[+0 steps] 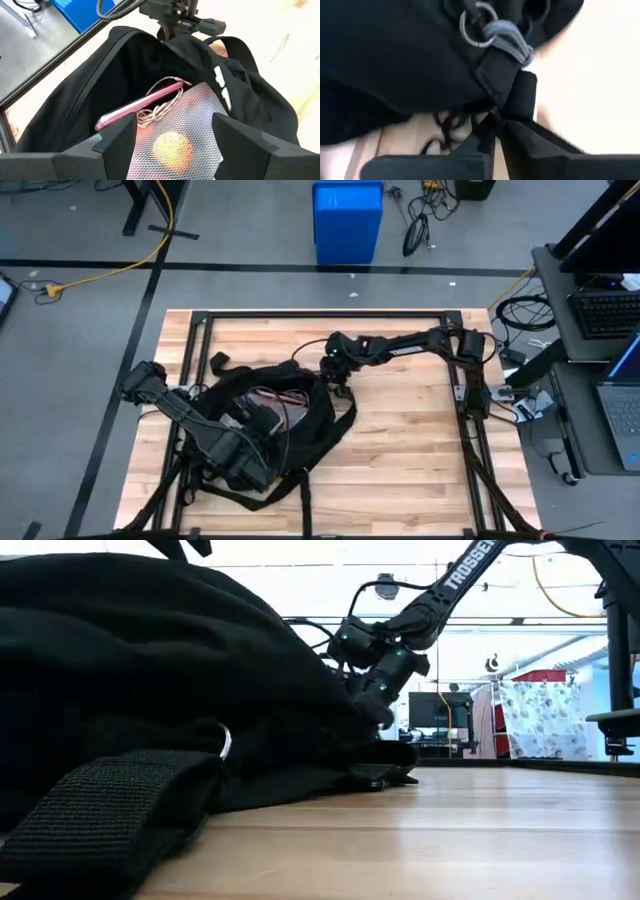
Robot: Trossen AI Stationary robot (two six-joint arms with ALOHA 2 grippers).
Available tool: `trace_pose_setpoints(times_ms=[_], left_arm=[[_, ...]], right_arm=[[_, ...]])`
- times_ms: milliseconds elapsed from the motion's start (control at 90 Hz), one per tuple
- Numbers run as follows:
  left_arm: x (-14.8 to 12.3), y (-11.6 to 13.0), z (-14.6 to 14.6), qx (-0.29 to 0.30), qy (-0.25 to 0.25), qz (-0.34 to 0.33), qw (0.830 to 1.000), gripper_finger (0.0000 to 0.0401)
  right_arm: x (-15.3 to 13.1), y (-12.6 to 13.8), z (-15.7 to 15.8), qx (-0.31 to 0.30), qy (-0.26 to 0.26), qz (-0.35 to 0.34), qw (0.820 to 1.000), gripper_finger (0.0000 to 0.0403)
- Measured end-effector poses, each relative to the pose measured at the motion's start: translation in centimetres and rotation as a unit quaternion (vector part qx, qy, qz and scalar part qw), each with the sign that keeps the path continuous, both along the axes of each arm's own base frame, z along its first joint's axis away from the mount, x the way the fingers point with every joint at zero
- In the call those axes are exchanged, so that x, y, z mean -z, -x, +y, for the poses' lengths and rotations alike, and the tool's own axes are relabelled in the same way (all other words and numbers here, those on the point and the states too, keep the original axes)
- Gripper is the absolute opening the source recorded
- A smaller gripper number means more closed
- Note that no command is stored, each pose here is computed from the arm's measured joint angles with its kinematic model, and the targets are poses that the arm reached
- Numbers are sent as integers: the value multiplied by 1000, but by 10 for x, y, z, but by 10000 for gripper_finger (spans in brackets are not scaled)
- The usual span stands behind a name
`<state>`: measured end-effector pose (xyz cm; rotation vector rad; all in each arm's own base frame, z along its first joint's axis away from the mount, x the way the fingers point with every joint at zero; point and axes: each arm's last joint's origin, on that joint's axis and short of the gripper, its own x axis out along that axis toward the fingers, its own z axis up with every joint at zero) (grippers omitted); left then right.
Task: Unpack backpack
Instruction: Close the black backpack
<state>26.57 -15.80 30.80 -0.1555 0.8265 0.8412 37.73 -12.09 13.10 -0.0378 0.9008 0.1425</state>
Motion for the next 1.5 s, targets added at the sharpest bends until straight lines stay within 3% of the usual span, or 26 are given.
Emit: trace_pose_setpoints(times_ms=[222, 433, 644, 878, 1167, 1356, 1500], left_arm=[[0, -1, 0, 3, 0, -2, 1000, 246], [0, -1, 0, 3, -7, -7, 1000, 246], [-1, -2, 1, 10, -33, -15, 999, 246], [-2, -2, 1, 27, -46, -1, 999, 246], [-2, 3, -2, 39, -52, 14, 998, 246], [0, 14, -14, 32, -13, 20, 999, 246], [1, 27, -27, 12, 11, 0, 1000, 246]], right_arm=[[-27, 26, 9, 9, -21, 85, 996, 1], [-58, 45, 25, 6, -32, 113, 993, 0], [-89, 59, 47, 8, 46, 118, 992, 0], [-124, 87, 60, 67, 106, 137, 983, 0], [-141, 104, 65, 119, 106, 134, 978, 0], [-147, 87, 87, 30, 16, 42, 999, 2], [-154, 72, 118, -67, -13, -47, 997, 32]])
